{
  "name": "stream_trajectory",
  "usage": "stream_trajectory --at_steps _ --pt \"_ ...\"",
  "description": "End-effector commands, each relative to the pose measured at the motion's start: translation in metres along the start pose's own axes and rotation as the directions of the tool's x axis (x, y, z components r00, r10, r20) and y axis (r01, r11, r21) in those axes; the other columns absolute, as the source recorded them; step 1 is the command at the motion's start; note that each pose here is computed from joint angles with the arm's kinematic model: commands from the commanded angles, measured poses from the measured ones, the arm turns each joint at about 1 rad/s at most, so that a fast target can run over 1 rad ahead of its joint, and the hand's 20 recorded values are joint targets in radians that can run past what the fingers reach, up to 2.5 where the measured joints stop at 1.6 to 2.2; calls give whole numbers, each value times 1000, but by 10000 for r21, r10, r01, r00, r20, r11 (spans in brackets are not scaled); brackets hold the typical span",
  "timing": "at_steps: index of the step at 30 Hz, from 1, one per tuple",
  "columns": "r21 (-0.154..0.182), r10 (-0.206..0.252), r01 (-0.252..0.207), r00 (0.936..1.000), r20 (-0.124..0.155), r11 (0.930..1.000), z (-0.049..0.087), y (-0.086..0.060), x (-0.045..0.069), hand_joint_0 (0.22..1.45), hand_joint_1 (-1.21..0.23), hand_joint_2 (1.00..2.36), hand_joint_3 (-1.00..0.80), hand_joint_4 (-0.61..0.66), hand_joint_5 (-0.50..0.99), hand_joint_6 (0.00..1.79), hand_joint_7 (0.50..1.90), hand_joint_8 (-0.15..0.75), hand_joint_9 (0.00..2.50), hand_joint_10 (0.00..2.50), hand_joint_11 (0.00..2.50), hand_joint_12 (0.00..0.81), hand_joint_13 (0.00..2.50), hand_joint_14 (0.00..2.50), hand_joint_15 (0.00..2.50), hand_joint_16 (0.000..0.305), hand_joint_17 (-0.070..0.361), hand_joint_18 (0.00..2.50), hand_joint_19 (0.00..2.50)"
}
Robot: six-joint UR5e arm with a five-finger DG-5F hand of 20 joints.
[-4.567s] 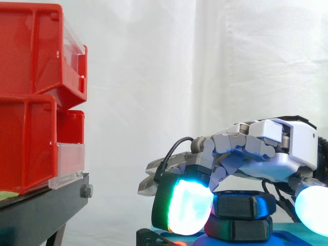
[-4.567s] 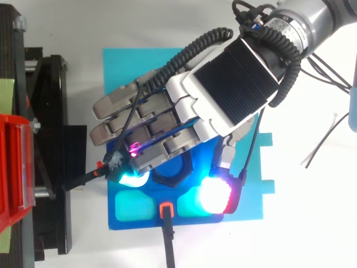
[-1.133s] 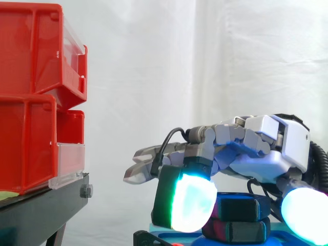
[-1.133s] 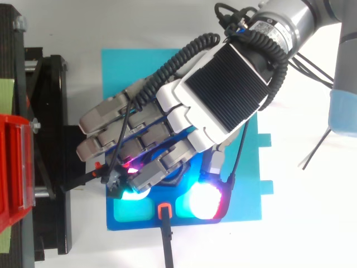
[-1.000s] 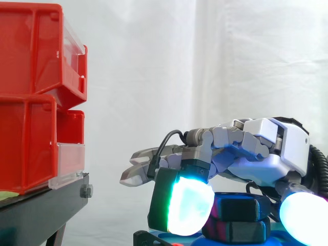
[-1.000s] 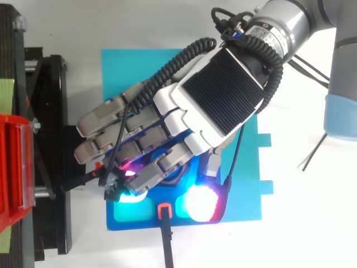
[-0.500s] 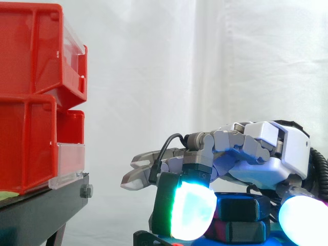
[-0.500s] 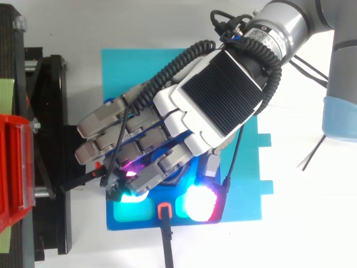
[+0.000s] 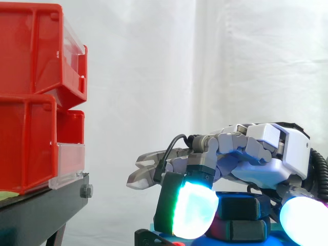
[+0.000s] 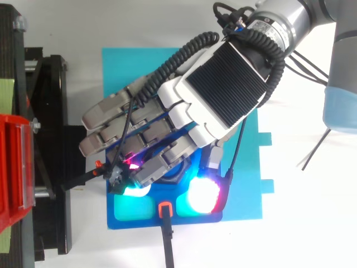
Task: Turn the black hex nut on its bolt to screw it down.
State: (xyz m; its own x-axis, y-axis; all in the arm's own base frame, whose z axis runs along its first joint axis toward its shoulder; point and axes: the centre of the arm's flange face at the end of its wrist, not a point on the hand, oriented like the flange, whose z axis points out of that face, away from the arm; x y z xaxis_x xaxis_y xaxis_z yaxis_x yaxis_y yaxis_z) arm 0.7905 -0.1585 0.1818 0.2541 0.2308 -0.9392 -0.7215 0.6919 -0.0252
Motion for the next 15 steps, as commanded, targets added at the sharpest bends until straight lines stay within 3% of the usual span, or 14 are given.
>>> stream_trajectory --at_steps 1,15 --pt "2 -3 3 10000 -5 10000 -2 -1 -1 471 -403 1000 -500 177 -52 626 1169 244 805 10 268 334 487 6 168 46 104 262 228" --pt "18 -34 34 10000 -38 10000 -7 -4 -2 479 -442 1000 -500 179 -53 645 1148 244 812 10 277 328 488 6 171 45 102 265 242"
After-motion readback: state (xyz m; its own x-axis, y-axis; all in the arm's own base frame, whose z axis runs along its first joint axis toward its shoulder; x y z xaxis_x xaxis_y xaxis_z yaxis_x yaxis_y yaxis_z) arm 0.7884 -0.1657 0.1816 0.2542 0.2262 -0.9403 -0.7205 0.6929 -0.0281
